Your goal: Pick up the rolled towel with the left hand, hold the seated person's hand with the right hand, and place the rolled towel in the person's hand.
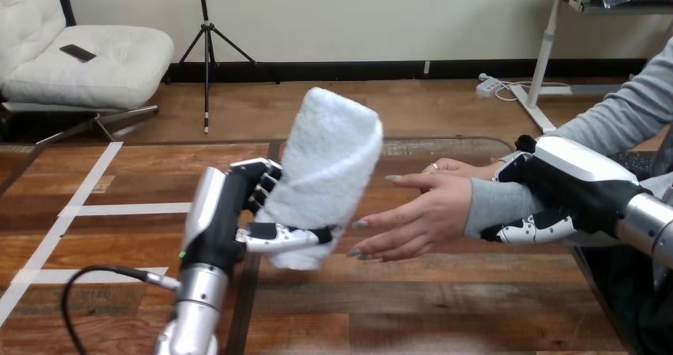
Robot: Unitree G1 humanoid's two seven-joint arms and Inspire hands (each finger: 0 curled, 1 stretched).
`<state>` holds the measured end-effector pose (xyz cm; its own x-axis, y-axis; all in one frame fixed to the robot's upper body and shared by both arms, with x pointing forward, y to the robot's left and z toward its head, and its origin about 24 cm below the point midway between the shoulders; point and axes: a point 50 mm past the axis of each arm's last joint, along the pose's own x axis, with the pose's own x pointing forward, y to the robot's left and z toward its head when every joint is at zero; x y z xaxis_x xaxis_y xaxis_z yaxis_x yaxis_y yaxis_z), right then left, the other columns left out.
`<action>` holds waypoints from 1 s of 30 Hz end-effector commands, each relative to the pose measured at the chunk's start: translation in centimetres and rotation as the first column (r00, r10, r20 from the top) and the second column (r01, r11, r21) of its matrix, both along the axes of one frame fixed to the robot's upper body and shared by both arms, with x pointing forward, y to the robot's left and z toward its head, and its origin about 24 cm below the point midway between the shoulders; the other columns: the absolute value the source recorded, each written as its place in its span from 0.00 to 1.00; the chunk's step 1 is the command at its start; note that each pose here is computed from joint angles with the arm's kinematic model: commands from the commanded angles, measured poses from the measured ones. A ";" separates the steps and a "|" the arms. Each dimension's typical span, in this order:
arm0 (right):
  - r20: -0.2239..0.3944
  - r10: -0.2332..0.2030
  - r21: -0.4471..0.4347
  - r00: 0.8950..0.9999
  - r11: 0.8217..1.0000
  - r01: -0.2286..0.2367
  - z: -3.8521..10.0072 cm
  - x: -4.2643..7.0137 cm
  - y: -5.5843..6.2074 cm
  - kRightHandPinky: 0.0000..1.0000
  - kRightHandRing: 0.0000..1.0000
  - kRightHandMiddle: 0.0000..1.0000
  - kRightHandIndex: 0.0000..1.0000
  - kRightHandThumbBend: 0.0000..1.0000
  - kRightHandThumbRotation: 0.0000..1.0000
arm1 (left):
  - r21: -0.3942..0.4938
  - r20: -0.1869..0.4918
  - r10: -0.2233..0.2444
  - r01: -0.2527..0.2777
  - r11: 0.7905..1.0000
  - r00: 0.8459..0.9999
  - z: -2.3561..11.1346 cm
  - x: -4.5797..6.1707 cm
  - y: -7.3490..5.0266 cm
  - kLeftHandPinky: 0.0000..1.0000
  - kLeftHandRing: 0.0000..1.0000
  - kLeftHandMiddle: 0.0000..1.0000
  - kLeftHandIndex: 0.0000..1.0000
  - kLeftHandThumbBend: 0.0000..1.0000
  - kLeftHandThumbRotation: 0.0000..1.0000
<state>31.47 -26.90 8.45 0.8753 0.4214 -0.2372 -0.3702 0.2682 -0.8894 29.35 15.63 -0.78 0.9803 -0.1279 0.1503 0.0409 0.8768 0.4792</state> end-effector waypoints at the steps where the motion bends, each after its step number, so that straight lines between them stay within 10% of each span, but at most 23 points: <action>1: 0.169 0.004 0.088 0.986 0.996 -0.019 4.4 1.6 0.6 0.24 0.28 0.34 0.35 0.37 0.29 | -0.035 0.120 -0.044 0.049 0.998 0.992 2.9 2.1 -2.1 0.30 0.35 0.39 0.41 0.65 0.00; 30: 0.156 -0.014 0.143 0.988 0.990 -0.008 5.2 2.3 0.7 0.20 0.24 0.31 0.34 0.35 0.42 | -0.088 0.077 -0.081 0.088 0.992 0.994 2.0 1.5 -4.7 0.29 0.33 0.38 0.41 0.66 0.00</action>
